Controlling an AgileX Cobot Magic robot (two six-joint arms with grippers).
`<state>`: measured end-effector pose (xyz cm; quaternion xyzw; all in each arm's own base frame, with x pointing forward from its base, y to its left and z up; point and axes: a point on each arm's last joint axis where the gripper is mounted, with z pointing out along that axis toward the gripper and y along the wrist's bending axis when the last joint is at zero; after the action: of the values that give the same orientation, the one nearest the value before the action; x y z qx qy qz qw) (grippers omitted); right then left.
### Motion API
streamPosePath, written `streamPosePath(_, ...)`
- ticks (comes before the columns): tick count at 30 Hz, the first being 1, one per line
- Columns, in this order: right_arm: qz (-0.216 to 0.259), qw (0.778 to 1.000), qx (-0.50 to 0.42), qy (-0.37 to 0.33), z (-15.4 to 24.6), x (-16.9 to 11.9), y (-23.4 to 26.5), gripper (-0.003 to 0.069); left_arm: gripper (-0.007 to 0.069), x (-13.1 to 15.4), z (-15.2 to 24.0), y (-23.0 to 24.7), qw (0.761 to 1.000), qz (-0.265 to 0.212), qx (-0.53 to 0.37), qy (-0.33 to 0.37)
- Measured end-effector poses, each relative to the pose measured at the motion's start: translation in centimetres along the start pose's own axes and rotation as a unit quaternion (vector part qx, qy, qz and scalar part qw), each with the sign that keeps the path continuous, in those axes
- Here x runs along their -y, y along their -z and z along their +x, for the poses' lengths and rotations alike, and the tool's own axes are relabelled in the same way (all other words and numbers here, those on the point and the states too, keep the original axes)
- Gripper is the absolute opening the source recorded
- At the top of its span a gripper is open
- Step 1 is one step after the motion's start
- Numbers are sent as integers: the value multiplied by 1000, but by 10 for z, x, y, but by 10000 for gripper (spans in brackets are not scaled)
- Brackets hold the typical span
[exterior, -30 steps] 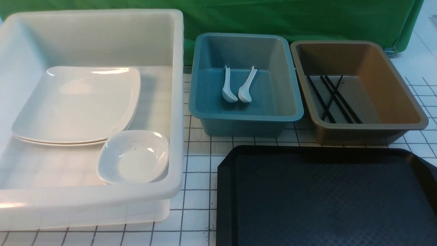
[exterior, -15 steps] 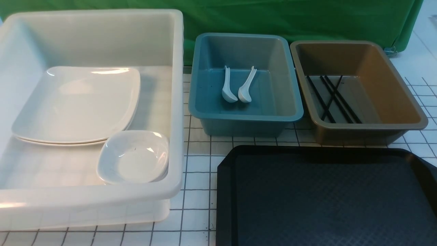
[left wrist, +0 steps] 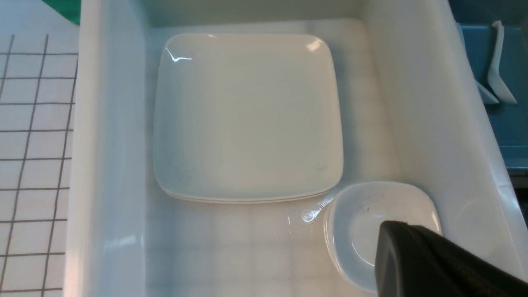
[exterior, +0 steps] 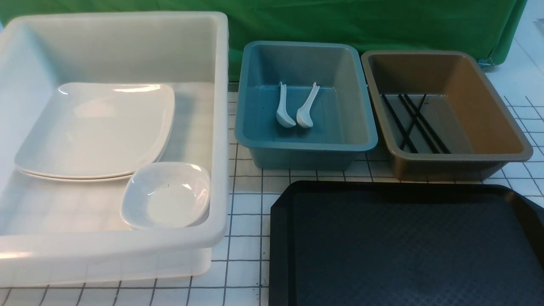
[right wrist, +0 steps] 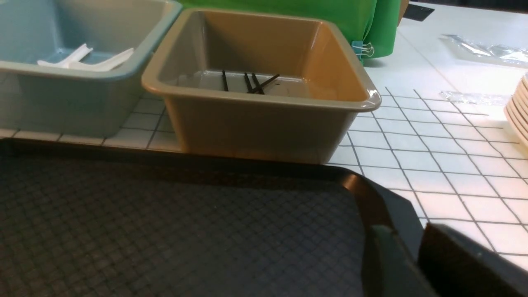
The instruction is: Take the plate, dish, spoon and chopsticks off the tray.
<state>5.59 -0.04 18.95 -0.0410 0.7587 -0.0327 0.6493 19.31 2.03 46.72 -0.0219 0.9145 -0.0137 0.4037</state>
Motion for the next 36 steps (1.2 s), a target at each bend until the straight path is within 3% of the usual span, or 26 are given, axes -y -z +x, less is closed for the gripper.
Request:
streamPosePath(10,0,1000,0,0,0,0,0,164,-2,22,96,43,996,55,72,15)
streamPosePath(16,0,1000,1,0,0,0,0,176,-2,28,160,23,966,103,221,85)
streamPosePath(21,0,1000,2,0,0,0,0,177,-1,28,187,11,946,121,270,131)
streamPosePath(26,0,1000,2,1,0,0,0,185,-1,26,202,-5,953,111,251,131)
streamPosePath(36,0,1000,2,1,0,0,0,209,-1,14,216,-25,972,30,224,64)
